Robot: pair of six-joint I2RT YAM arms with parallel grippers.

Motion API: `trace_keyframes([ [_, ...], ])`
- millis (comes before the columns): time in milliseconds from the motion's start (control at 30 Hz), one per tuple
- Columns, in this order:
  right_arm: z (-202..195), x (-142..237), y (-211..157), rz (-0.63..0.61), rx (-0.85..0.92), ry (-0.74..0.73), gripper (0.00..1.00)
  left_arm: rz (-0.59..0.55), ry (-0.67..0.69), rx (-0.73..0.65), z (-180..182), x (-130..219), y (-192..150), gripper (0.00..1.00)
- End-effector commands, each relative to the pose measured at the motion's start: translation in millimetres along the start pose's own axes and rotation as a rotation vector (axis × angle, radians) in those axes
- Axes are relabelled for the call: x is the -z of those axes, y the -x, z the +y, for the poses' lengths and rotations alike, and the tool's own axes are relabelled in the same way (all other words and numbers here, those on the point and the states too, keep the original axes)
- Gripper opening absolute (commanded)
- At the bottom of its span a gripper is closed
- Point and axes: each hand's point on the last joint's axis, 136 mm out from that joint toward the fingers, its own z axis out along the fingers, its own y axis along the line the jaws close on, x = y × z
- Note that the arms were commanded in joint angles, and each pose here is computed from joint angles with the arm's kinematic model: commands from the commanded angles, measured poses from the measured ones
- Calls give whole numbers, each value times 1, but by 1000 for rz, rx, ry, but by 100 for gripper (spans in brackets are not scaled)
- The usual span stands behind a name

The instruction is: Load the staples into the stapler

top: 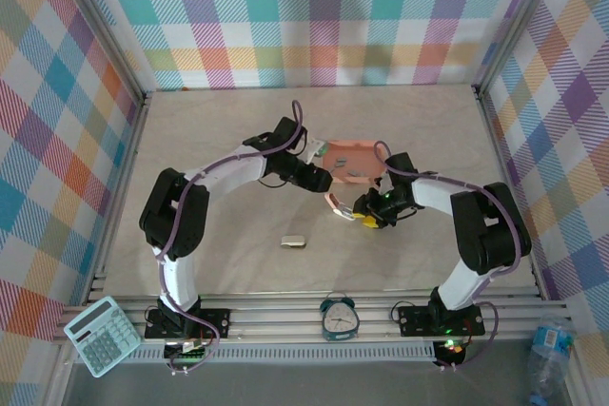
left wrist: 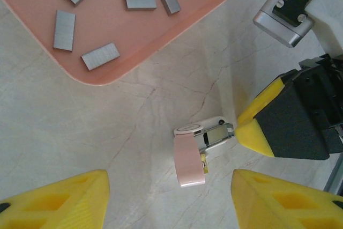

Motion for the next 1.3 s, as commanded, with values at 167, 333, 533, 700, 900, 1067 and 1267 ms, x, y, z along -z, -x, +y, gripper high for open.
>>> trace_keyframes([
  [167,6,-7,9,-5,37,27,38,100,-4,132,0,-22,-24,62],
  [333,2,-10,10,-1,34,10,38,128,-32,148,-13,-30,-25,62],
  [533,-4,-14,9,7,22,-4,38,112,-92,124,-38,-32,-17,61],
  [700,-7,-18,10,11,20,-5,38,79,-157,108,-64,-32,-7,61],
  [900,-5,-19,12,5,26,5,38,96,-235,70,-97,-40,-11,61],
  [1067,8,-3,10,-36,60,34,39,19,-151,71,-83,-25,5,61],
  [1267,11,16,2,-59,74,24,40,-33,-51,140,-46,-14,10,59],
])
